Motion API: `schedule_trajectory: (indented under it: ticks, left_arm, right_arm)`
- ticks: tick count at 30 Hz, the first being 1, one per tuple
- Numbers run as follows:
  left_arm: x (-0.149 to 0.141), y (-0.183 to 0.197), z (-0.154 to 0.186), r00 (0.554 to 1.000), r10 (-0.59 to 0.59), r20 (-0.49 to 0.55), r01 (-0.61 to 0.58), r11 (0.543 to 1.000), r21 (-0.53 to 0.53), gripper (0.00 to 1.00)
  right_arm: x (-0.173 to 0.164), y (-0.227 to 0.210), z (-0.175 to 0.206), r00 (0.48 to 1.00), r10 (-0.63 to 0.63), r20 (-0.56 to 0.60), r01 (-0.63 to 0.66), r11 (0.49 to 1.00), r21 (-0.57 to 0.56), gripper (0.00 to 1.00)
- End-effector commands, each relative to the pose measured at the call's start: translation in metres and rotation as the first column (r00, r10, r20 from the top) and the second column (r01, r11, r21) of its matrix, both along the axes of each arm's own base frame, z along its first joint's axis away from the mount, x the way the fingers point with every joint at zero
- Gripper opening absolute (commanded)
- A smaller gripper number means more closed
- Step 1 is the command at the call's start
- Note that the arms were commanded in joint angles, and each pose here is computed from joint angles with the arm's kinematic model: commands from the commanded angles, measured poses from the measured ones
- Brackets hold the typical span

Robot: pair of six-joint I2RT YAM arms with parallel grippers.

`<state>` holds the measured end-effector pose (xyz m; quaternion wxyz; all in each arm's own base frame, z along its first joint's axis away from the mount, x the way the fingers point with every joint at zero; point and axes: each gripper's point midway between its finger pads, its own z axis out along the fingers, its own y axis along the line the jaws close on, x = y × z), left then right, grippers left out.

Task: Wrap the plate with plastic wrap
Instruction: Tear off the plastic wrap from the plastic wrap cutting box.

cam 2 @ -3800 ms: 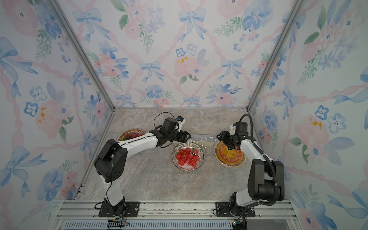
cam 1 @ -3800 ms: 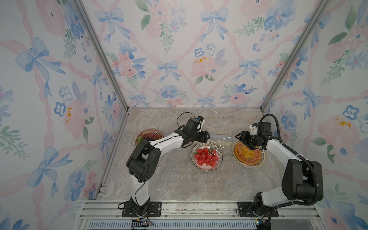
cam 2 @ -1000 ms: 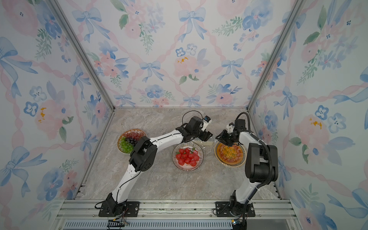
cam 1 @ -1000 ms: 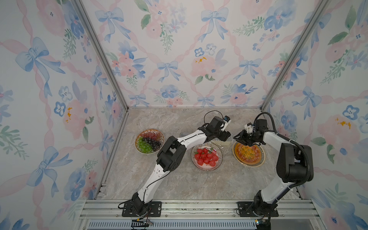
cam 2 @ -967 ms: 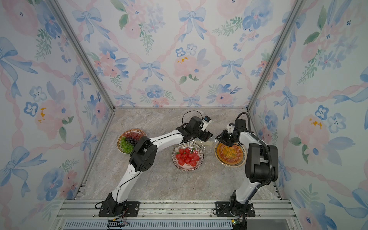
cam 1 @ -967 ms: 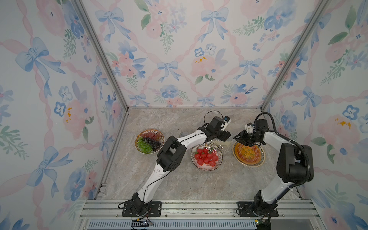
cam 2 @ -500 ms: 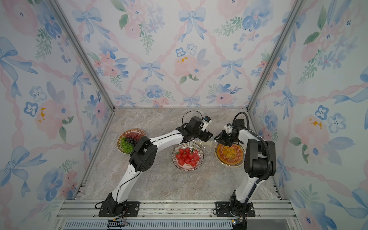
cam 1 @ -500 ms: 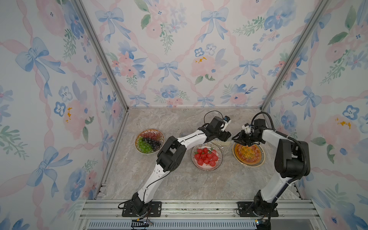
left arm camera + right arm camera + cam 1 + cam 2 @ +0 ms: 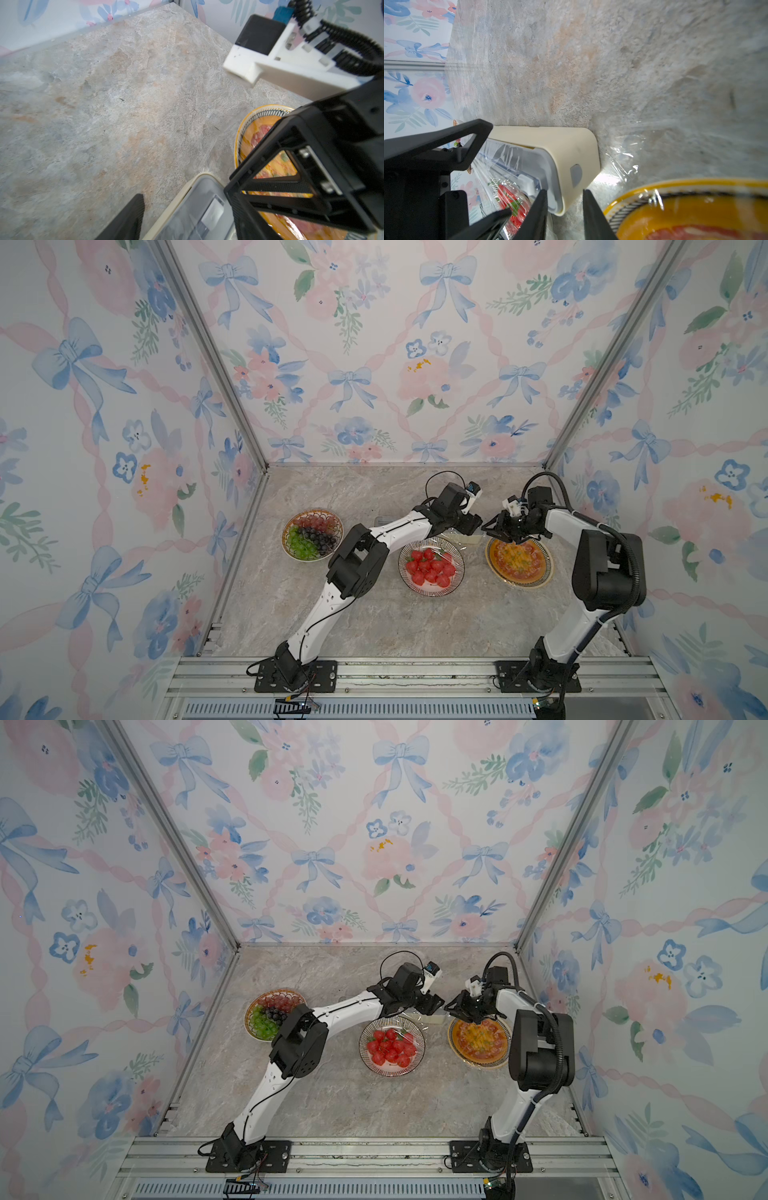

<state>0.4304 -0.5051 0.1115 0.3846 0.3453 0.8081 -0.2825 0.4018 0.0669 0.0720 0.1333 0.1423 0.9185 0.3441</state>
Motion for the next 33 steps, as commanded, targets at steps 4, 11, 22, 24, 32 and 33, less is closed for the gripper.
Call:
schedule_trajectory:
  ticks: [4, 11, 22, 24, 32, 33]
  left_arm:
    - [0.000, 0.001, -0.006, 1.000, -0.001, -0.025, 0.002, 1.000, 0.002, 0.70]
    - [0.000, 0.001, -0.010, 1.000, -0.002, -0.028, 0.002, 1.000, 0.010, 0.70]
    - [0.002, 0.008, -0.034, 0.999, 0.019, -0.028, -0.017, 0.997, 0.076, 0.69]
    - [0.002, 0.011, -0.037, 1.000, 0.022, -0.021, -0.020, 0.995, 0.095, 0.69]
    - [0.007, 0.019, -0.044, 0.999, 0.044, 0.004, -0.044, 0.988, 0.146, 0.68]
    - [0.008, 0.020, -0.045, 0.999, 0.051, 0.009, -0.051, 0.987, 0.155, 0.68]
  right_arm:
    - [-0.003, 0.012, -0.009, 0.998, 0.037, -0.045, -0.036, 0.999, 0.026, 0.27]
    - [-0.013, 0.016, -0.024, 0.992, 0.056, -0.110, -0.053, 0.998, 0.031, 0.17]
    - [-0.036, 0.019, -0.049, 0.975, 0.082, -0.205, -0.075, 0.996, 0.040, 0.12]
    - [-0.038, 0.017, -0.052, 0.974, 0.080, -0.213, -0.075, 0.997, 0.031, 0.12]
    - [-0.040, 0.015, -0.054, 0.971, 0.078, -0.225, -0.082, 0.997, -0.005, 0.11]
    - [-0.040, 0.015, -0.055, 0.970, 0.080, -0.229, -0.084, 0.996, -0.011, 0.11]
